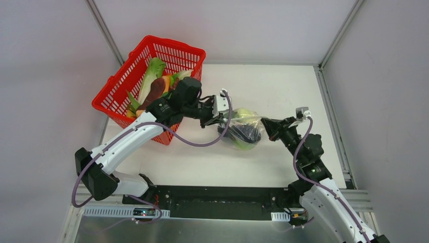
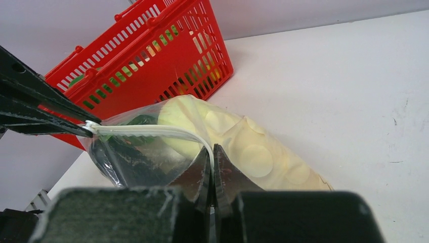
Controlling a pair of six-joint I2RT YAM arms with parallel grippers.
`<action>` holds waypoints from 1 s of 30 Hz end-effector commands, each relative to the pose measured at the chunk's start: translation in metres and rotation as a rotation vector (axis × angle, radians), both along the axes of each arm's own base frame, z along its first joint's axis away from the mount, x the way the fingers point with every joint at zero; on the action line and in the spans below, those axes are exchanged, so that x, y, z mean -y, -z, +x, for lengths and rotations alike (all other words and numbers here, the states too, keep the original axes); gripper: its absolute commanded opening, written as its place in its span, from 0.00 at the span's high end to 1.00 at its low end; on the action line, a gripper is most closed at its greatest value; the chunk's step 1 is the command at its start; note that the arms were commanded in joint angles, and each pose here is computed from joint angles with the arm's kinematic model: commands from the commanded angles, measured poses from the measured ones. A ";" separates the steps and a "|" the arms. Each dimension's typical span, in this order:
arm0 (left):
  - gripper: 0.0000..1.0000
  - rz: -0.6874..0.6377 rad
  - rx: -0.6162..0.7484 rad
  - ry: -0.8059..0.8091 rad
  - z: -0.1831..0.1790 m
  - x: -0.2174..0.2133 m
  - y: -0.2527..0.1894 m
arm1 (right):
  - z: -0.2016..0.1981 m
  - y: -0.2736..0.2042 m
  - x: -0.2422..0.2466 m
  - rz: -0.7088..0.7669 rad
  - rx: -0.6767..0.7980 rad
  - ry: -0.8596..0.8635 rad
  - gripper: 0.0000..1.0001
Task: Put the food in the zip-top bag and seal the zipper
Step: Zip the zipper food storage bag at the center of the board.
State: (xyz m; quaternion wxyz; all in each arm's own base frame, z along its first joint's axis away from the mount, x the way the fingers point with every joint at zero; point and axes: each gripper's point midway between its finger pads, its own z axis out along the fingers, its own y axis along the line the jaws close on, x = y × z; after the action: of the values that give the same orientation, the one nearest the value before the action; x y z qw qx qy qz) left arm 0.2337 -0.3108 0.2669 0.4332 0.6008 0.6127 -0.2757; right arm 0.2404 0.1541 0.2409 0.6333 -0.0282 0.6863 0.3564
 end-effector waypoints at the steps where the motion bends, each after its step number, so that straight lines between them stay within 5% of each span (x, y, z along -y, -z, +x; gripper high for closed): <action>1: 1.00 0.022 -0.014 -0.065 -0.003 -0.022 -0.003 | 0.016 -0.020 0.025 0.037 0.053 0.152 1.00; 15: 0.96 0.018 -0.052 -0.171 -0.005 -0.046 0.013 | 0.023 -0.015 0.036 0.052 0.020 0.218 1.00; 20: 0.66 -0.015 -0.063 -0.239 0.001 -0.047 0.012 | 0.022 -0.022 0.031 0.043 0.037 0.187 1.00; 22: 0.73 -0.050 -0.057 -0.277 0.006 -0.048 0.005 | 0.023 -0.026 0.030 0.036 0.046 0.182 1.00; 25: 0.48 -0.121 -0.031 -0.362 0.019 -0.051 -0.009 | 0.022 -0.031 0.021 0.022 0.053 0.133 1.00; 30: 0.34 -0.248 -0.017 -0.406 0.020 -0.052 -0.031 | 0.029 -0.038 0.017 0.019 0.066 0.122 1.00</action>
State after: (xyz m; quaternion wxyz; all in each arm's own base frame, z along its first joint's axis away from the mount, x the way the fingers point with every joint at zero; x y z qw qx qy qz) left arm 0.2449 -0.2604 0.2592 0.4769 0.4651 0.7050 -0.2434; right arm 0.2647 0.1336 0.2303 0.6342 0.0245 0.7096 0.3060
